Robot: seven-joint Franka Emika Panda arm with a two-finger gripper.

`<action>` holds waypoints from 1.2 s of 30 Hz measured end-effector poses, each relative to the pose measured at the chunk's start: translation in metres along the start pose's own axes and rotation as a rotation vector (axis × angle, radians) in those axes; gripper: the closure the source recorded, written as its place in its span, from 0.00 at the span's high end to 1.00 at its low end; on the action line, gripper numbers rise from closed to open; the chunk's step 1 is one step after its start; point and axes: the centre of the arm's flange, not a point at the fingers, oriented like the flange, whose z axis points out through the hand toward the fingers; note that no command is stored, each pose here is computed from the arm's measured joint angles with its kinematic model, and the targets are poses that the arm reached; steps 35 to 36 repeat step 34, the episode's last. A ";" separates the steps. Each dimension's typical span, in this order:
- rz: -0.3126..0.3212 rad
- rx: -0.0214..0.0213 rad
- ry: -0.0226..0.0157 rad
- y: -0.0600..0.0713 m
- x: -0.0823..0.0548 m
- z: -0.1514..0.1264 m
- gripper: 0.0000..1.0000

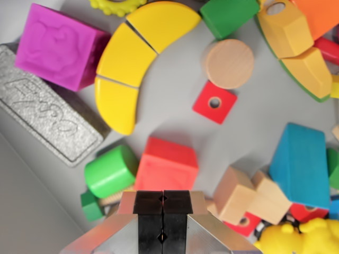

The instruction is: Pick an object from the bin

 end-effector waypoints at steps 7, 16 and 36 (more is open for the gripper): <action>0.001 -0.0060 0.0001 0.001 0.000 -0.026 0.00; 0.002 -0.0107 0.0000 0.001 0.000 -0.052 0.00; 0.003 -0.0153 0.0000 0.002 0.000 -0.072 0.00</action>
